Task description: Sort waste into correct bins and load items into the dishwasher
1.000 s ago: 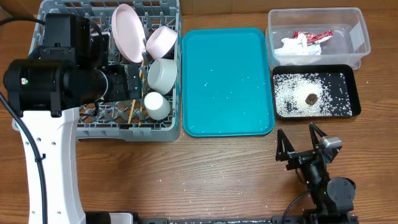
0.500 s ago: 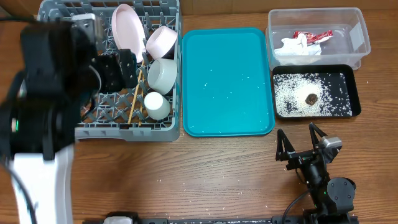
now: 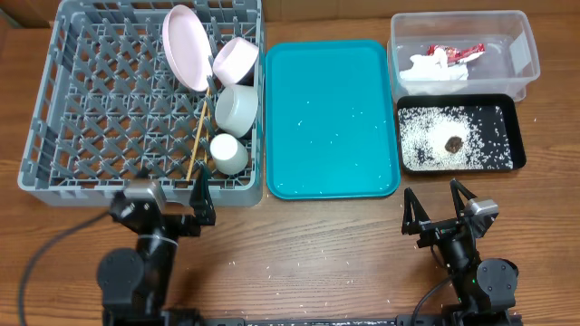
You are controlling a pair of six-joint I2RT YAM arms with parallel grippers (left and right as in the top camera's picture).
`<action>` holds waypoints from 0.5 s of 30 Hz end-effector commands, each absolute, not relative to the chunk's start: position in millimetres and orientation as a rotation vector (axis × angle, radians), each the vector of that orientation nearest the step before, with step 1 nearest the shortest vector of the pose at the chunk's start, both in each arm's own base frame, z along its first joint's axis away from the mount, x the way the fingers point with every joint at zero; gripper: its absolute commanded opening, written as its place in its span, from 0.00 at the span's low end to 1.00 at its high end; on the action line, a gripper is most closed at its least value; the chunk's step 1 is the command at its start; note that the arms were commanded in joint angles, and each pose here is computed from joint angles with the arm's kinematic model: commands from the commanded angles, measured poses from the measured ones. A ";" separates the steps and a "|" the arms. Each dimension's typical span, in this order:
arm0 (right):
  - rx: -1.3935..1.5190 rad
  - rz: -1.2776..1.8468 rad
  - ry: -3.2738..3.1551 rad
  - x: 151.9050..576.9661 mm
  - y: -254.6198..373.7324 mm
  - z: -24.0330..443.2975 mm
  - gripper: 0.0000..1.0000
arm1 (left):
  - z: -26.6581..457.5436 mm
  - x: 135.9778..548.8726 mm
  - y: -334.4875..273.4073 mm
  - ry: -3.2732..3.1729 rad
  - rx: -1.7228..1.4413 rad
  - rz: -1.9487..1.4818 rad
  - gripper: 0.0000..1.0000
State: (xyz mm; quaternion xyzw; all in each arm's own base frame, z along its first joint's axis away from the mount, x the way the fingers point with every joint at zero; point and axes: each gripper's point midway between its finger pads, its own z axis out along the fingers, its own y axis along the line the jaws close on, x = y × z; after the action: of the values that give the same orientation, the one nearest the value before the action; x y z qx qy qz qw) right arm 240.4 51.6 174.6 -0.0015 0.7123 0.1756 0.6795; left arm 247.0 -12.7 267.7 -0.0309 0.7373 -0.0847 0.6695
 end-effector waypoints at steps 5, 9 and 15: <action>0.003 0.388 1.598 241.0 49.8 172.2 1.00 | 223.8 236.7 -10.3 1.553 0.068 -0.049 1.00; 0.003 0.387 1.597 241.0 49.8 172.3 1.00 | 211.2 238.7 -7.5 1.523 0.151 0.057 1.00; 0.003 0.388 1.598 241.0 49.8 172.2 1.00 | 195.4 241.8 -3.8 1.543 0.167 0.088 1.00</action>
State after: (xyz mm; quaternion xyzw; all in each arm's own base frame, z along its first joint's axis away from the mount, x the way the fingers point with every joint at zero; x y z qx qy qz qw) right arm 240.4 51.5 174.3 -0.0009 0.7127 0.1756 0.6791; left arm 241.7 -3.2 199.7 0.0535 0.6989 0.0229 0.7128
